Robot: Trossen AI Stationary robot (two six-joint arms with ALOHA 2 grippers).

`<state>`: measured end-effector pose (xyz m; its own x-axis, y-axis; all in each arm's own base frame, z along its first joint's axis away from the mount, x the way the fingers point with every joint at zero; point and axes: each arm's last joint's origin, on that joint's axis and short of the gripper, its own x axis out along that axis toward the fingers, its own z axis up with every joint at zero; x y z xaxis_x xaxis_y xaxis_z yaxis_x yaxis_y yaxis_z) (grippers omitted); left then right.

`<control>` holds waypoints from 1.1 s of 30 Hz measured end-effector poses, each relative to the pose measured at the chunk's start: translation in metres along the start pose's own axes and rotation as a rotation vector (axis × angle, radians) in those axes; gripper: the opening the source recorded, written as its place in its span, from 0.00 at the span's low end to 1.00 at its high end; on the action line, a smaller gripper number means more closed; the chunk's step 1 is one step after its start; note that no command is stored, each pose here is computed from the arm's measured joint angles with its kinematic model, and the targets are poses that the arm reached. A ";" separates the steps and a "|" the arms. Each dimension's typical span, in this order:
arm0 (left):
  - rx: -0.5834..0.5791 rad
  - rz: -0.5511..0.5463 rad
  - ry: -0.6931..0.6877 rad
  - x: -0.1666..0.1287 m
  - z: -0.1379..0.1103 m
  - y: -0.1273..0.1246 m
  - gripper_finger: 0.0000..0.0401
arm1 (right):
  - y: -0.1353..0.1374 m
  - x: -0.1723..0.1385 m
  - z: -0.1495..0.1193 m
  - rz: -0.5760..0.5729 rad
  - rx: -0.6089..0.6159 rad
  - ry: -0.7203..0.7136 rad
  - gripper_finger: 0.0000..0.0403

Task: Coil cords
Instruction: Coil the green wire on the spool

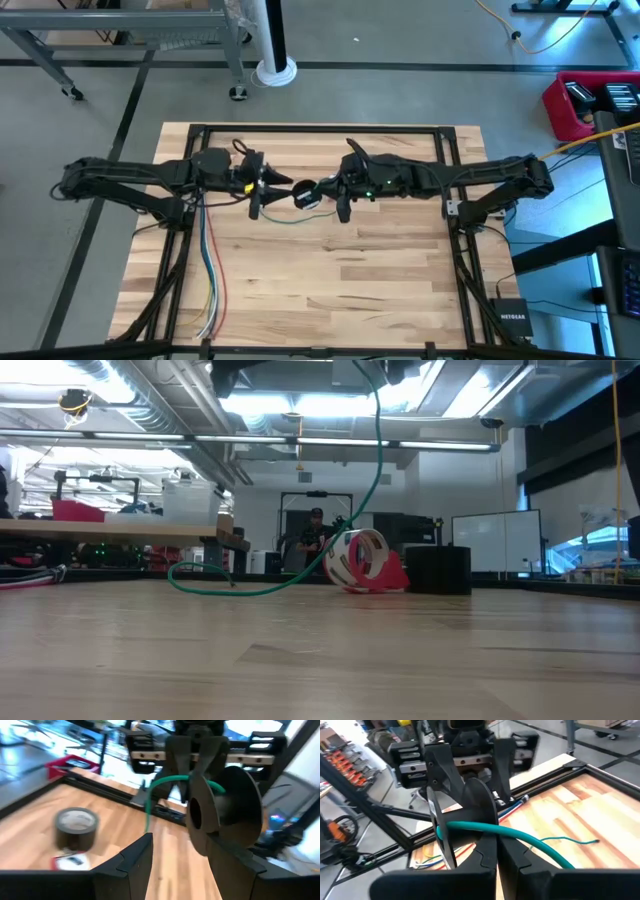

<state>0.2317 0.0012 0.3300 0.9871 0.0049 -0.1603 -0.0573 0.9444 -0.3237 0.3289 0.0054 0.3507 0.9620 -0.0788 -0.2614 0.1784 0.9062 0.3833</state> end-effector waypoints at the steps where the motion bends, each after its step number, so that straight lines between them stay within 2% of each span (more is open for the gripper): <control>1: 0.010 0.030 -0.006 -0.002 0.001 0.001 0.44 | -0.001 0.000 0.000 -0.008 0.001 -0.002 0.00; 5: 0.029 0.117 -0.035 -0.017 0.006 0.003 0.44 | -0.004 0.001 -0.002 -0.077 0.000 -0.003 0.00; 8: 0.009 0.115 -0.058 -0.027 0.010 0.001 0.44 | -0.007 0.001 -0.004 -0.150 -0.006 -0.005 0.00; 10: -0.004 0.096 -0.073 -0.032 0.011 -0.003 0.44 | -0.008 0.001 -0.005 -0.159 -0.008 0.001 0.00; 15: -0.001 0.073 -0.067 -0.034 0.010 -0.008 0.44 | -0.005 0.001 -0.005 -0.093 -0.007 0.021 0.00; 24: 0.015 0.081 0.007 -0.015 -0.002 -0.009 0.44 | -0.003 0.001 -0.004 -0.029 -0.002 0.033 0.00; 33: 0.043 0.092 0.020 -0.002 -0.007 -0.008 0.44 | -0.002 0.001 -0.004 -0.012 -0.001 0.035 0.00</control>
<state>0.2291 -0.0081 0.3265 0.9746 0.0861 -0.2066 -0.1407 0.9535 -0.2665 0.3285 0.0054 0.3462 0.9520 -0.0749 -0.2969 0.1895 0.9057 0.3793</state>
